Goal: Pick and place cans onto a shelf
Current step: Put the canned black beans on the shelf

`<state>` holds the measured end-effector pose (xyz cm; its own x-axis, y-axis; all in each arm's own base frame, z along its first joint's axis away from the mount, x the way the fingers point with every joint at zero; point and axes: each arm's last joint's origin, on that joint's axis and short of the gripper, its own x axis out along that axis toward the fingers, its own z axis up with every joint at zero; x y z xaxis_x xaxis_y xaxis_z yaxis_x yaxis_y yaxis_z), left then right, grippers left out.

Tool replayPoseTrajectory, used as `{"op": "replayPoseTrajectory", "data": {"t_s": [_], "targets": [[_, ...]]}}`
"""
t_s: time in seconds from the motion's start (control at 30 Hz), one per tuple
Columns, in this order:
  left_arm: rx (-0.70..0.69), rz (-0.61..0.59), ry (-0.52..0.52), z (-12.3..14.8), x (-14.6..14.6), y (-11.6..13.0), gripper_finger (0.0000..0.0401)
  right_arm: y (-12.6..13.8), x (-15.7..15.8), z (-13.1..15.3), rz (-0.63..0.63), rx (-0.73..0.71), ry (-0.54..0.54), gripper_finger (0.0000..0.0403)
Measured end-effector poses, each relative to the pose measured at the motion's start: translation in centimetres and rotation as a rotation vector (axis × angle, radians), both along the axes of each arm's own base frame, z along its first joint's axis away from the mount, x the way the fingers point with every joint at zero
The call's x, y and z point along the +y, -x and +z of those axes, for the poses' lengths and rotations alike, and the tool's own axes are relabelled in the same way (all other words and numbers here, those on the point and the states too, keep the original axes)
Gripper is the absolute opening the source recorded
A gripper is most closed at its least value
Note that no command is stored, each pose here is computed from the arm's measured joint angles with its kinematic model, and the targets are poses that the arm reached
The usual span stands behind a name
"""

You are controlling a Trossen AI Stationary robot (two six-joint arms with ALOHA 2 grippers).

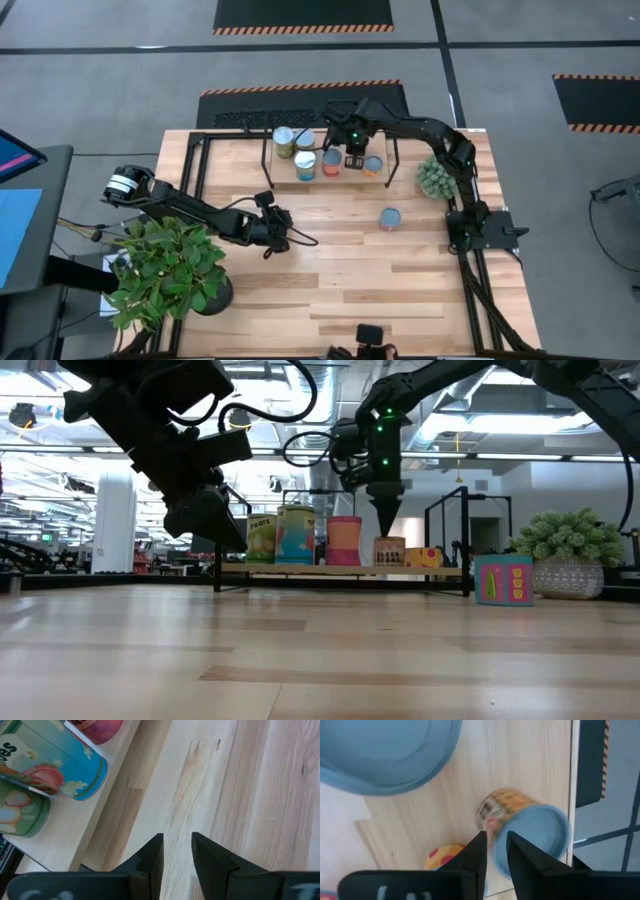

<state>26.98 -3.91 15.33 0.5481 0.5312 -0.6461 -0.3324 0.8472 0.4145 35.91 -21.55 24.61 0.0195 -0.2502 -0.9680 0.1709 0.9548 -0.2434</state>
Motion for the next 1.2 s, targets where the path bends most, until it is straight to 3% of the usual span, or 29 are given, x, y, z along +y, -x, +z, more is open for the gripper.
{"op": "replayPoseTrajectory", "data": {"t_s": [0.17, 0.33, 0.43, 0.57, 0.67, 0.97, 1.2], "targets": [[0.000, 0.000, 0.000, 0.0, 0.0, 0.0, 0.0093, 0.0, 0.4, 0.6, 0.011, -0.012, 0.011, 0.0109], [0.000, 0.000, 0.000, 0.0, 0.0, 0.0, 0.0093, 0.9, 2.3, 3.3, 0.029, -0.031, 0.017, 0.0108], [-0.001, 0.002, 0.001, 0.0, 0.0, 0.0, 0.0093, 1.8, 4.1, 5.1, 0.020, -0.041, -0.036, 0.0108], [-0.001, 0.002, 0.001, 0.0, 0.0, 0.0, 0.0093, 2.9, 6.3, 6.8, 0.069, -0.080, -0.192, 0.0108], [0.000, 0.002, 0.001, 0.0, 0.0, 0.0, 0.0093, 3.1, 6.8, 7.2, 0.092, -0.099, -0.173, 0.0107], [0.007, 0.001, 0.015, -0.1, 0.0, 0.1, 0.0093, 4.5, 3.5, 3.4, 0.054, -0.062, -0.162, 0.0107], [0.004, 0.008, 0.006, -0.1, 0.0, 0.1, 0.0093, 5.7, 0.0, 2.2, 0.005, -0.126, -0.107, 0.0107]]}}
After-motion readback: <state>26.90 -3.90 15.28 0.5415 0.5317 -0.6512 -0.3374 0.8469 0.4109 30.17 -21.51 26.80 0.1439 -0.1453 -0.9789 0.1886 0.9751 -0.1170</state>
